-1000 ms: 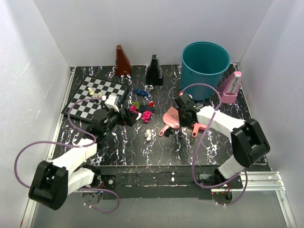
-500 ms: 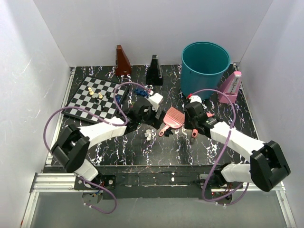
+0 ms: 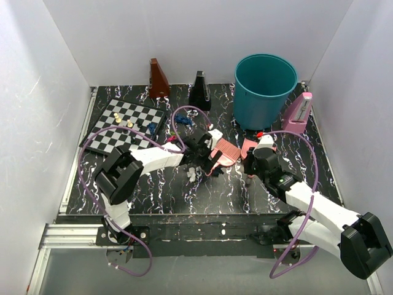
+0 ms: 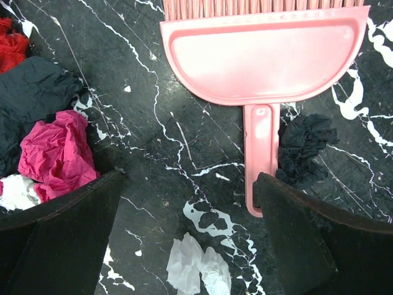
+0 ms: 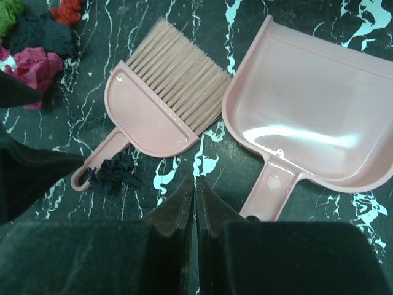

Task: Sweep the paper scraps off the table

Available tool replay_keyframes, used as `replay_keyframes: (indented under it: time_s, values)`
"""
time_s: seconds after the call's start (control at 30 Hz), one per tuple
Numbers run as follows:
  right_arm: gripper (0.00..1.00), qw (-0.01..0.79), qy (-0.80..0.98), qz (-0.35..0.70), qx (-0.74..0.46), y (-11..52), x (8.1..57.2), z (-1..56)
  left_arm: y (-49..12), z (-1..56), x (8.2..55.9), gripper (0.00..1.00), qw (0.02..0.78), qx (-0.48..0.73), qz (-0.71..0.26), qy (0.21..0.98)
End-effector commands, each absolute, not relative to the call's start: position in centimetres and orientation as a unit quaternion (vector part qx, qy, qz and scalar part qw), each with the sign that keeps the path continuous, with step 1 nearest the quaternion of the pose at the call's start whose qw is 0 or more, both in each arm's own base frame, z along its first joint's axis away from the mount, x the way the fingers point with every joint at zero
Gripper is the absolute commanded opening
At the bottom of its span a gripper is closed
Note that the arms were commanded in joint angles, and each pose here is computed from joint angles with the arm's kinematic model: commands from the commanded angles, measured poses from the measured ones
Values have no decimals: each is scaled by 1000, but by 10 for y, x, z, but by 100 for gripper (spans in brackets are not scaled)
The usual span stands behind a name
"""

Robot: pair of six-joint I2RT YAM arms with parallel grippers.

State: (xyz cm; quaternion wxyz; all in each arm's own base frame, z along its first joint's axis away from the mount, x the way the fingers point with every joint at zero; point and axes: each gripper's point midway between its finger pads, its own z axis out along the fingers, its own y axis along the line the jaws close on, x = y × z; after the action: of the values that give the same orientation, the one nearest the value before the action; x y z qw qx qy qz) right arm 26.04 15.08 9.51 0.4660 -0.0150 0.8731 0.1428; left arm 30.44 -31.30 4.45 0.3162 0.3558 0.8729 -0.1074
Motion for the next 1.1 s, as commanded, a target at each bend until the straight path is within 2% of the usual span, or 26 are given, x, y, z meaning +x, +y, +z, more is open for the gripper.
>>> replay_keyframes:
  time_s: [0.0,0.13,0.5,0.57,0.7,0.83,0.9,1.03,1.07]
  values:
    - [11,503,849,161,-4,156,273,114,-324,56,304,93,323,374,-93,864]
    - [11,502,851,156,0,154,274,114,-330,48,298,94,319,387,-60,863]
    - [11,502,851,153,1,154,274,113,-344,36,287,92,307,401,-61,861]
    - [11,502,852,151,2,153,274,113,-347,34,285,85,302,403,-68,861]
    - [11,502,852,152,3,153,274,113,-350,30,280,61,291,407,-81,862]
    - [11,502,851,152,3,153,274,113,-349,28,272,51,264,397,-111,872]
    - [11,502,851,153,2,153,274,113,-345,24,267,42,244,391,-125,879]
    - [11,499,852,157,-3,156,273,112,-336,27,264,0,238,383,-127,883]
    - [11,500,851,159,-4,157,274,114,-334,31,264,0,242,382,-125,883]
